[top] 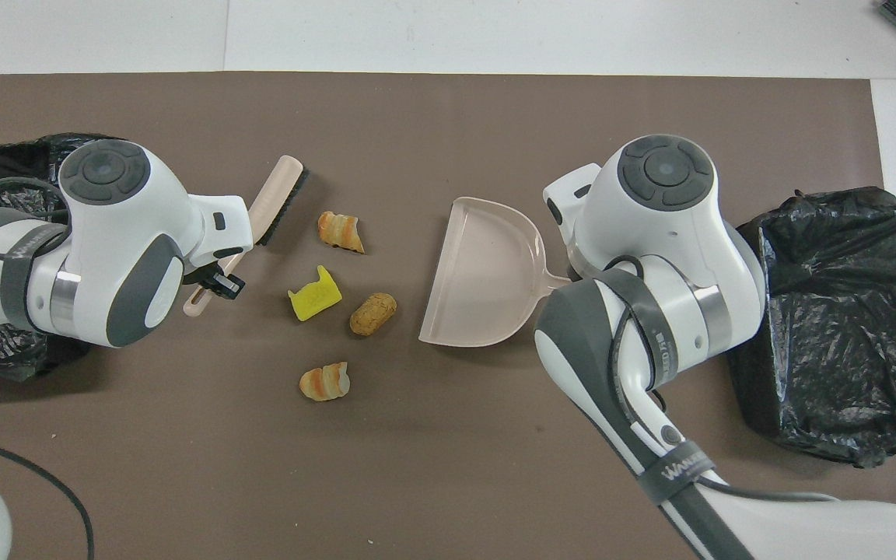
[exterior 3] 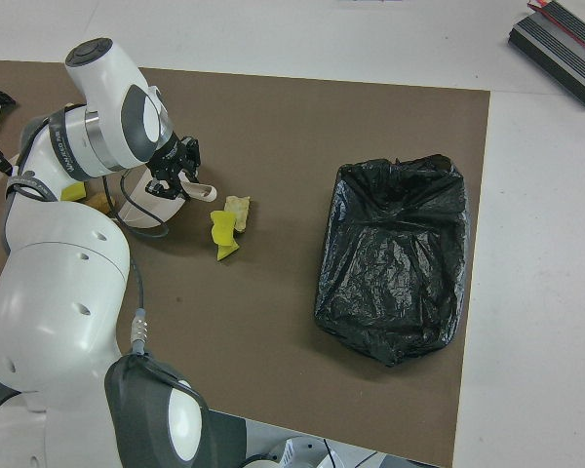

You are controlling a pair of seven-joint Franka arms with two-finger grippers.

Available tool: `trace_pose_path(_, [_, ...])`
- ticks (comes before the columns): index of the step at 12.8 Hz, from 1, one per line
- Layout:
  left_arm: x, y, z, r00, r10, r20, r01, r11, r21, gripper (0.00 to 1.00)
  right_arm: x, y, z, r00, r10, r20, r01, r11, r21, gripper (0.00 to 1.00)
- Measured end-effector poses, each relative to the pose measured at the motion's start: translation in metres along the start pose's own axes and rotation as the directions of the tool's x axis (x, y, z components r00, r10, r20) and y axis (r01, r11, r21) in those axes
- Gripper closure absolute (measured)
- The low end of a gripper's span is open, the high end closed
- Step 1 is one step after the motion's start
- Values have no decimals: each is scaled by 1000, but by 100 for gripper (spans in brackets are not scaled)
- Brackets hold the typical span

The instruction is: Sweep and dump trash in bin

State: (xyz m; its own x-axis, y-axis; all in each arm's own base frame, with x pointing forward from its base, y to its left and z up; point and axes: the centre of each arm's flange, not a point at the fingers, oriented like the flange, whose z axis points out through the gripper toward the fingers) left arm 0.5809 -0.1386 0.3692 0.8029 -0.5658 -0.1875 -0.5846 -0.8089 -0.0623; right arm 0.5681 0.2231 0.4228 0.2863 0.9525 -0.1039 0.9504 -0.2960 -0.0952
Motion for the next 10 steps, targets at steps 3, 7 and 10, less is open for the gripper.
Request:
trace_pose_path(3, [-1,16,9,990,110,94,-110,994,-4,74,2,-27,14,999,-36,-13,36,999,-37,67])
trace_pose_path(7, [-2,70,-2,963,198,182,-196,980,-27,74,16,-54,41,996,-87,-36,84,993,-77,67])
trace_pose_path(10, [-1,106,-12,950,242,195,-237,970,-51,74,18,-58,46,995,-92,-38,88,993,-81,67])
